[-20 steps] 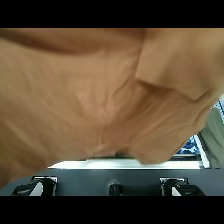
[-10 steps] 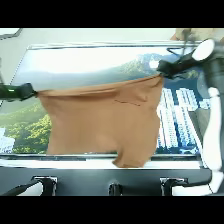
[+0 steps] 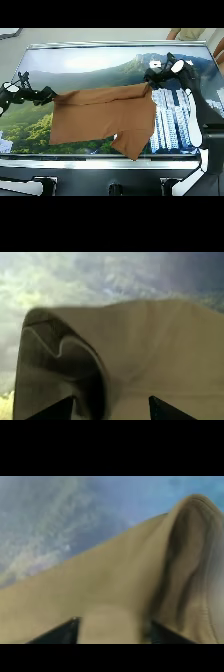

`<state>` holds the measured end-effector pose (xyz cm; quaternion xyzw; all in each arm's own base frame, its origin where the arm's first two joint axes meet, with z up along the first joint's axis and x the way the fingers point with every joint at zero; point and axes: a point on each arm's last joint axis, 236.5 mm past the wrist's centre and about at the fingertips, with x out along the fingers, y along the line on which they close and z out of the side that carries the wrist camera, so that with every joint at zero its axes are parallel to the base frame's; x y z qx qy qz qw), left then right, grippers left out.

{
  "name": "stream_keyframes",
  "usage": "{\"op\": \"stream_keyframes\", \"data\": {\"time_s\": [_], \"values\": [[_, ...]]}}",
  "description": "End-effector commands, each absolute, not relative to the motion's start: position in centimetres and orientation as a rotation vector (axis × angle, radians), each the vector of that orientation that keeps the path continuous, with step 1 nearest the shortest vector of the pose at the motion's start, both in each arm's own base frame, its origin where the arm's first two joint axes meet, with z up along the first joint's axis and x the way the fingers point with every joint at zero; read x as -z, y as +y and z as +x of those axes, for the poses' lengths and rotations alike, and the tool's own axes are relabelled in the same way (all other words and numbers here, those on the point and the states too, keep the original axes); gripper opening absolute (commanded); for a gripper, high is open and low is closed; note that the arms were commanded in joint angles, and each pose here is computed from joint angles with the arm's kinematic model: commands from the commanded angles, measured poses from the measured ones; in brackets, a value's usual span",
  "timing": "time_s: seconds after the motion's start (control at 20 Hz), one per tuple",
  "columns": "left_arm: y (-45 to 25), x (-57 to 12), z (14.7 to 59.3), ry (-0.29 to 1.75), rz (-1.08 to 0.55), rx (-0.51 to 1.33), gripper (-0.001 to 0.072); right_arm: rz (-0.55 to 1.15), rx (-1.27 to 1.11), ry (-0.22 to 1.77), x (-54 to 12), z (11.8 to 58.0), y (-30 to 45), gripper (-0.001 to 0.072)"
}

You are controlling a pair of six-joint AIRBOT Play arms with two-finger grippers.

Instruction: Fold the shirts.

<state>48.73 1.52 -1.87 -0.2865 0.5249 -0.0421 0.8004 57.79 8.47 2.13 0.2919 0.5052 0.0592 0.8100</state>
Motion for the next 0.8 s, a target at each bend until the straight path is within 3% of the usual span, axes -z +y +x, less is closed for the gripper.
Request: {"op": "stream_keyframes", "data": {"time_s": [0.0,0.1,0.25,0.4,0.75], "values": [[1.7,1.3,43.8,1.344,-0.604,0.213,0.0555,0.542,-0.174,1.212,-4.2,53.3,5.3,0.0559],[3.8,2.6,37.6,1.562,-0.584,0.163,0.0451,0.528,-0.120,1.441,-3.7,47.0,1.0,0.0541],[3.8,5.8,29.2,1.733,-0.670,0.090,0.0451,0.469,-0.061,1.728,-2.3,38.9,-2.8,0.0482],[2.8,8.1,23.4,1.747,-0.701,0.112,0.0402,0.478,-0.036,1.713,-1.4,36.9,-2.3,0.0482],[3.4,10.0,22.5,1.688,-0.711,0.072,0.0395,0.467,-0.061,1.754,0.3,34.8,-1.0,0.0483]]}}
